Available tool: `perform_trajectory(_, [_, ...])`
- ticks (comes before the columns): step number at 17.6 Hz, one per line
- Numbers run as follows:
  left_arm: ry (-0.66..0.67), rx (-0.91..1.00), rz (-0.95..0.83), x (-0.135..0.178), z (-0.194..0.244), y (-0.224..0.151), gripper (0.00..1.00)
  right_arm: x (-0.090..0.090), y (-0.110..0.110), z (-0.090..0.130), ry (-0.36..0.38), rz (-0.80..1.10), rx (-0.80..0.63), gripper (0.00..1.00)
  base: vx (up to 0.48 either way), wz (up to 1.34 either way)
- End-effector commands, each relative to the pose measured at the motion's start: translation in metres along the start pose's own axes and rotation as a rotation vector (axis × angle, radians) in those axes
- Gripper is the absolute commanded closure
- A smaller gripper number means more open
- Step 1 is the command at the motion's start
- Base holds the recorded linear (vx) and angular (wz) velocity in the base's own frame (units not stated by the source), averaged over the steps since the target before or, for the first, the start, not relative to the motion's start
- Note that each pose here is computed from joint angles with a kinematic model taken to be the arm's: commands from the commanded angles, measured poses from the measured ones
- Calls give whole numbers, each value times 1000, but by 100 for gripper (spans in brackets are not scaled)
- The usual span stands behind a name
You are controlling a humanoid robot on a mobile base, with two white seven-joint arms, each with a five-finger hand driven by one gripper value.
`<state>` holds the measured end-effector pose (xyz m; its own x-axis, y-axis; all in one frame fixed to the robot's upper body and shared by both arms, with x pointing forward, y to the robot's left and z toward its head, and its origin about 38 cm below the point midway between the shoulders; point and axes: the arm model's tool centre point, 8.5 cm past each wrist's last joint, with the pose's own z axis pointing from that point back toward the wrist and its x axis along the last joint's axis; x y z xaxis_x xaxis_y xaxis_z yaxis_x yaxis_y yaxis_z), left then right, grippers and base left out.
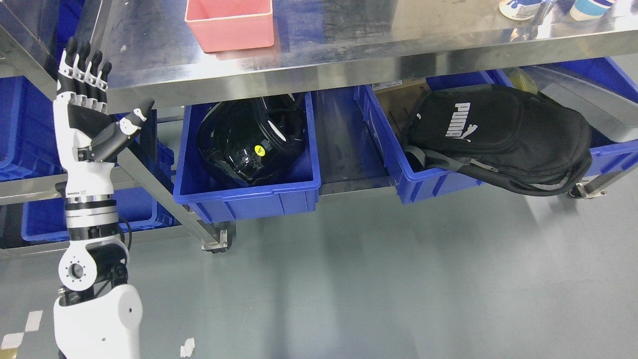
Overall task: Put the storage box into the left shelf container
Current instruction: 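Raise the left hand up toward the pink box on the shelf top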
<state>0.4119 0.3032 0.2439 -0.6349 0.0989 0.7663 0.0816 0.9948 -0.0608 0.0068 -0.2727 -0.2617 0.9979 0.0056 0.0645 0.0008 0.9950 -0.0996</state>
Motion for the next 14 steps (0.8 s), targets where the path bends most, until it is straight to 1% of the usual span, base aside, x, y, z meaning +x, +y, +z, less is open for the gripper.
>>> perform_trajectory(1, [4,-33,13,-3,-3,-12,0,10,-11,-1,-23,-4,-17,0,0,0])
perform_trajectory(3, [7,-35,7,-1,-6,-11,0,10,-11,-1,-23,-4,-19,0,0,0])
perform_trajectory(5, [-28,-55,-34,13,-20,2,0,10,-11,-1,-23,-4,-17,0,0,0])
perform_trajectory(6, [-42,-99,-80,27,-35,14,0,11,-11,-1,-25,-4,-17,0,0,0])
perform_trajectory(8, [25,-200,-157,45,-61,37,0,10,-11,-1,-23,-4,-19,0,0,0])
perform_trajectory(11, [20,-383,-278,87,-116,64,0,10,-11,-1,-23,-4,-17,0,0,0])
perform_trajectory(12, [26,-448,-355,104,-132,68,0,10,-11,-1,-23,-4,-19,0,0,0])
perform_trajectory(14, [96,-589,-463,108,-154,59,0,10,-11,-1,-23,-4,-19,0,0,0])
